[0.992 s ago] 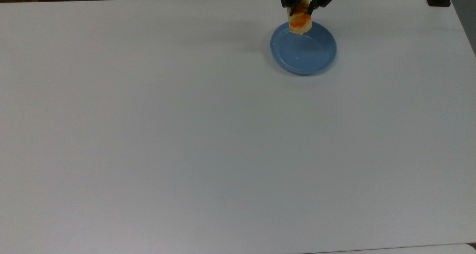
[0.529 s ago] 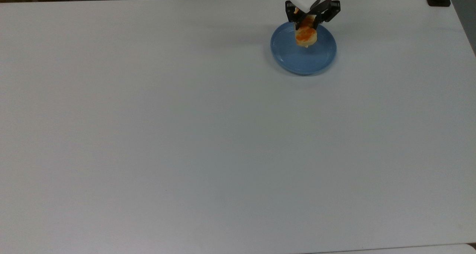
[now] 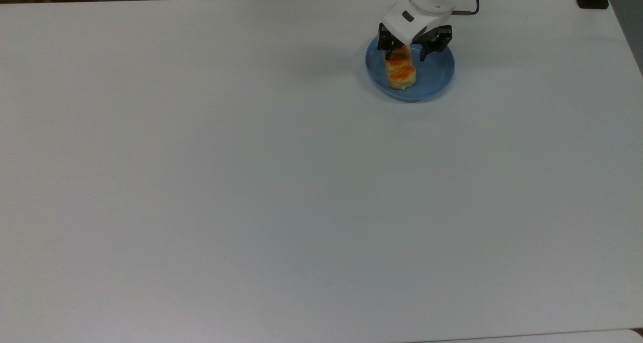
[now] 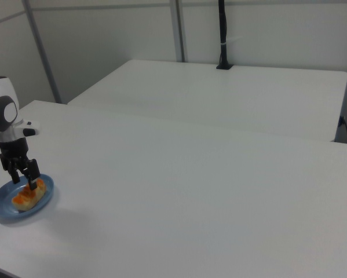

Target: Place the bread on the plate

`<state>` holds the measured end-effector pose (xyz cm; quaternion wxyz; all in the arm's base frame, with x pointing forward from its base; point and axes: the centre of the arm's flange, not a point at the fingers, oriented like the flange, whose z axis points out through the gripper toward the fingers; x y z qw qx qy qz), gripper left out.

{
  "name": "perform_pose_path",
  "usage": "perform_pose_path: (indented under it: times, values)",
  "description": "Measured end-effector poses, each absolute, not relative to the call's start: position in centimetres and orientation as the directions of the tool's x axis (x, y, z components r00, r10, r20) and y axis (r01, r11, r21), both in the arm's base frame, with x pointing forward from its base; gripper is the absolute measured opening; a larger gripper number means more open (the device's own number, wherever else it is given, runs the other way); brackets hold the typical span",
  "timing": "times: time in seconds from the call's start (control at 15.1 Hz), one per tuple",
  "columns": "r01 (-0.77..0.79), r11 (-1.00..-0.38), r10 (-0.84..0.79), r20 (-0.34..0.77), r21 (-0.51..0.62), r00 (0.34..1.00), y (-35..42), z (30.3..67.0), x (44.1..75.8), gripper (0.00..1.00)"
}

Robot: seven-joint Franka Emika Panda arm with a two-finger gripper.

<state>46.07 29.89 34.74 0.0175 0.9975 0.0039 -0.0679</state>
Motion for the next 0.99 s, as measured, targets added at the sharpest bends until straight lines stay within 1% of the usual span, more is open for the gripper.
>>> perform_pose_path:
  times: [0.07, 0.13, 0.26, 0.4, 0.53, 0.66, 0.79, 0.99]
  values:
    - [0.01, -0.999, 0.005, -0.134, 0.033, 0.991, 29.9, 34.8, 46.1, 0.94]
    - [0.01, -0.999, 0.005, -0.132, 0.032, 0.991, 29.9, 34.9, 46.2, 1.0]
    - [0.007, -0.999, 0.003, -0.133, 0.035, 0.991, 29.9, 35.3, 46.3, 1.0]
    - [-0.007, -0.998, -0.016, -0.156, 0.061, 0.988, 29.1, 36.9, 47.1, 1.0]
    - [-0.05, -0.995, -0.064, -0.171, 0.088, 0.983, 26.6, 41.2, 49.3, 1.0]
    - [-0.073, -0.993, -0.086, -0.157, 0.087, 0.984, 22.7, 46.7, 51.7, 1.0]
    - [-0.104, -0.992, -0.111, -0.107, 0.076, 0.988, 18.4, 51.3, 53.3, 1.0]
    - [-0.136, -0.988, -0.138, -0.027, 0.065, 0.99, 11.8, 56.1, 54.5, 1.0]
